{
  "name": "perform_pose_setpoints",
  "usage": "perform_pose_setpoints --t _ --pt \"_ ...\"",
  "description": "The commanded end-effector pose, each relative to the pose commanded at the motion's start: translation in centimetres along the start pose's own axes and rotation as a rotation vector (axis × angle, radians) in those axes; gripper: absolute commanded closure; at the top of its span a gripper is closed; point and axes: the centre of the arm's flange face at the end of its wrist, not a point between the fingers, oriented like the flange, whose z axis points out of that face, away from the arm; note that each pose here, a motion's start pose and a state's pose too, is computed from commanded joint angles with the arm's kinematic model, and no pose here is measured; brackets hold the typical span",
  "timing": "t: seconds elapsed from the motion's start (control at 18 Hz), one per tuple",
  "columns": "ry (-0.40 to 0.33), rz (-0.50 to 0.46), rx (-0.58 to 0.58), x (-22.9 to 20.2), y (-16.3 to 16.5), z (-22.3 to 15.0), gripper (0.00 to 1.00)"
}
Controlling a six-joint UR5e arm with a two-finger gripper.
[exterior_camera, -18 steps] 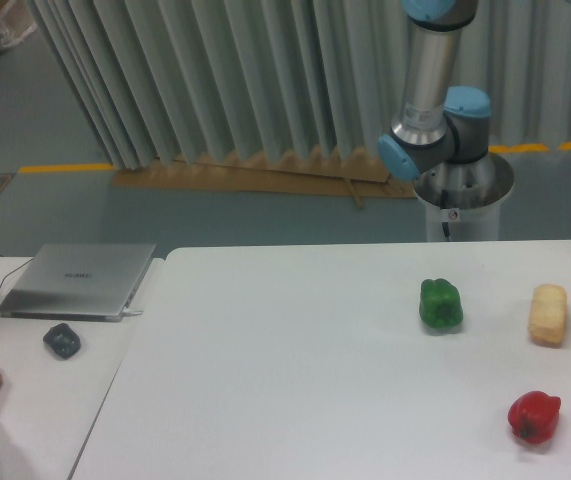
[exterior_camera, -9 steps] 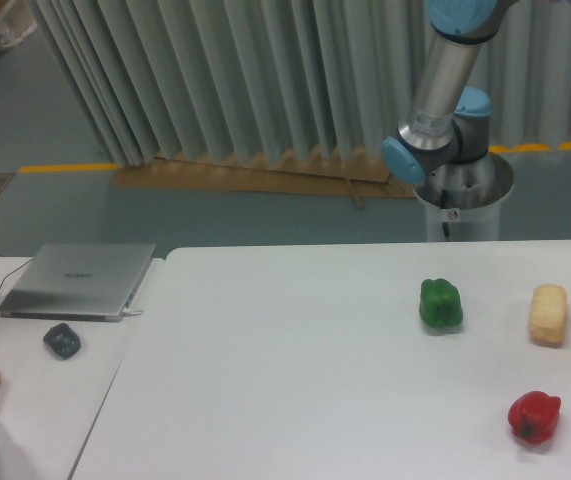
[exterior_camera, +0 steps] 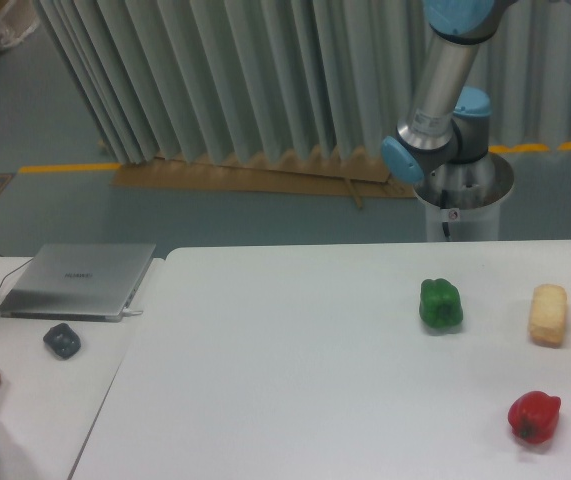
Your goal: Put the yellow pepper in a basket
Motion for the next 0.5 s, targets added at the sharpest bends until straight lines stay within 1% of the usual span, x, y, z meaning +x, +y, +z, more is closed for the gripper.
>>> perform_pose_setpoints --t 0.06,0.11,0.17,0.28,0.33,0.39,0.44,0.5 --pt "-0.006 0.007 0.014 0.5 -0.4 -0.8 0.00" --pt "-0.018 0.023 0.038 1.1 -1.5 -1.9 0.00" --pt "-0.005 0.037 0.072 2.1 -2.6 -2.2 0.00" --pt "-0.008 0.037 0.125 3.6 -3.5 -3.8 0.00" --pt "0.011 0.037 0.159 4.1 -3.9 -3.8 0.00" --pt "0.030 0.039 0.174 5.1 -4.2 -4.1 0.00" --pt "0.030 0.043 0.176 5.4 -4.5 -4.5 0.00" --pt "0.049 0.027 0.187 5.9 -5.0 -4.3 0.00"
